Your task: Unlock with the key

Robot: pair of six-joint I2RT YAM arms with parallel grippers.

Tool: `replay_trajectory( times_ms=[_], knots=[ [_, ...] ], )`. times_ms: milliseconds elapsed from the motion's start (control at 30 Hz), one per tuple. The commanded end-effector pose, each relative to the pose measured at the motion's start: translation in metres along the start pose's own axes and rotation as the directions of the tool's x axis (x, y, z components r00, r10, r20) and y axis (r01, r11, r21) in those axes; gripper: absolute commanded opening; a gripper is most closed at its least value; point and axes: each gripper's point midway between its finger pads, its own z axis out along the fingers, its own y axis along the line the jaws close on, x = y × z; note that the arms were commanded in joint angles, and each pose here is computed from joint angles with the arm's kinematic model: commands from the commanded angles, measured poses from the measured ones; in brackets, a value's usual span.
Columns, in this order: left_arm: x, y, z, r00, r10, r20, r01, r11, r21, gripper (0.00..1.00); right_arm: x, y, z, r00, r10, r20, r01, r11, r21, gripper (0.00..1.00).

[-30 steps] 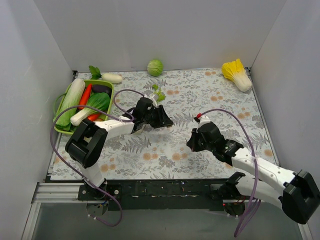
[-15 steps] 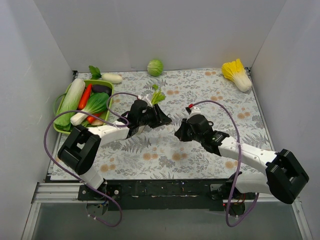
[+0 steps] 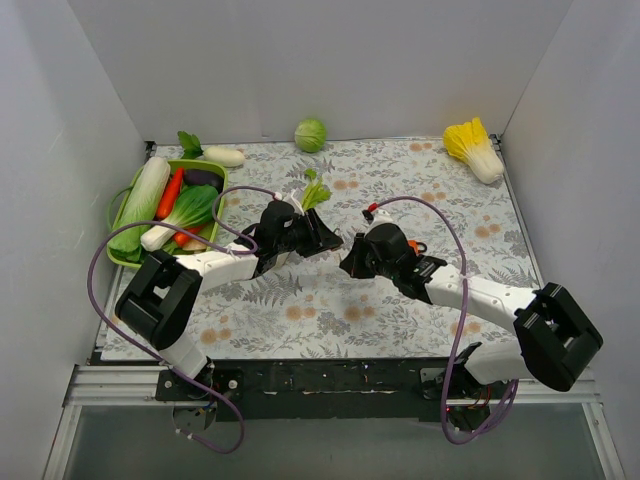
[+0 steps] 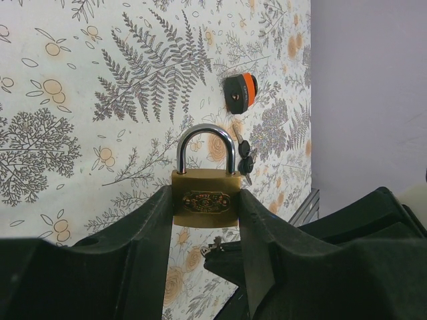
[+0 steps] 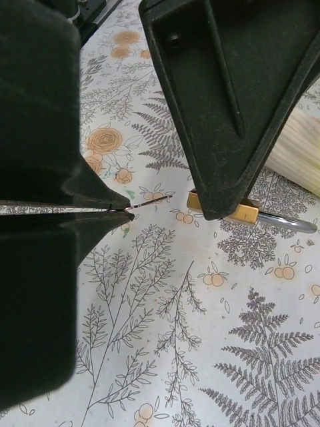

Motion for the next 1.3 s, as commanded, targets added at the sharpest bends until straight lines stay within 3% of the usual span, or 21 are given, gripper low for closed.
replay_trajectory(
  times_ms=[0,1267],
  knots=[
    [-0.017,-0.030,-0.015,0.997,0.035,0.065,-0.040,0.996,0.078,0.00,-0.028,0.026,0.002,0.998,0.011,0.069,-0.006,0.998,-0.068,0.01],
    [-0.018,-0.034,-0.017,0.995,0.060,0.079,-0.066,0.995,0.077,0.00,-0.034,0.013,0.010,0.998,0.011,0.063,-0.010,1.000,-0.011,0.01]
  ],
)
